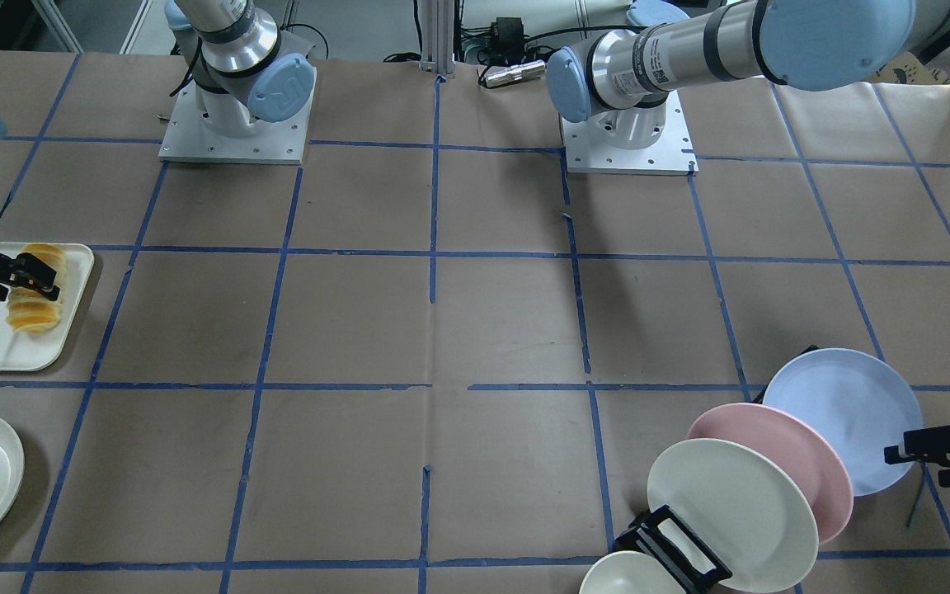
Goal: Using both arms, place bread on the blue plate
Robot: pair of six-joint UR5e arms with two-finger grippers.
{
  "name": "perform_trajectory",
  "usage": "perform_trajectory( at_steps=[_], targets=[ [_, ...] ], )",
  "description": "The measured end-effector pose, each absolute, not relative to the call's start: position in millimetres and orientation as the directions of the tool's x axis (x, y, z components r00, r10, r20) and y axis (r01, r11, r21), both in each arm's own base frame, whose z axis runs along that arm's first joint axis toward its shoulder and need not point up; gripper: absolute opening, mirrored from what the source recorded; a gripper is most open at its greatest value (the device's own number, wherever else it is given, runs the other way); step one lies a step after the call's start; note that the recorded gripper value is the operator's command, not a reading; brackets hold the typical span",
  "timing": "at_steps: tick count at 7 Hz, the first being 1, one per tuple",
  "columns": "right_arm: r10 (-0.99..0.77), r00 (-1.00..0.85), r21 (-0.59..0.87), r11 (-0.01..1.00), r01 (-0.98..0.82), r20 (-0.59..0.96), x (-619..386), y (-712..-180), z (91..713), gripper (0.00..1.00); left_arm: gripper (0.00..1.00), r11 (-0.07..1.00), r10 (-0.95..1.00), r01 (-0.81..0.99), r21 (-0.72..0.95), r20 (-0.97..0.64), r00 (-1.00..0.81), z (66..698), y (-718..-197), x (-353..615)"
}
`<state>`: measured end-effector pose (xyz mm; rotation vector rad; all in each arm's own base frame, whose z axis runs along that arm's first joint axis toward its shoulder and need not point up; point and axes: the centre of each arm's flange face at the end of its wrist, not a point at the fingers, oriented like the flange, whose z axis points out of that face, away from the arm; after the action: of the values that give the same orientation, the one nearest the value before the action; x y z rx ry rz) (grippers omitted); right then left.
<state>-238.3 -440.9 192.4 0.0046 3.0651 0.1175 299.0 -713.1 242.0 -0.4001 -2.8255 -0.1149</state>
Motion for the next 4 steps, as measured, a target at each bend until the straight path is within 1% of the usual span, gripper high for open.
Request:
perform_trajectory(
  at_steps=[1,2,3,4],
  targets=[
    [-0.003,-0.997,0.080,0.997,-0.009,-0.077,-237,-442,191,0.04,0.98,0.961,0.238,0.269,0.063,0.311,-0.920,241,-705,307],
    [-0.013,-0.997,0.081,0.997,-0.019,-0.079,-236,-442,190,0.04,0.80,0.964,0.217,0.254,0.078,0.326,-0.920,238,-698,316],
    [-0.023,-0.997,0.077,0.997,-0.029,-0.077,-235,-443,192,0.04,0.48,0.968,0.195,0.236,0.088,0.333,-0.923,235,-695,322],
    [-0.037,-0.997,0.071,0.997,-0.041,-0.069,-234,-446,198,0.04,0.33,0.973,0.168,0.211,0.098,0.334,-0.928,234,-694,323]
  ],
)
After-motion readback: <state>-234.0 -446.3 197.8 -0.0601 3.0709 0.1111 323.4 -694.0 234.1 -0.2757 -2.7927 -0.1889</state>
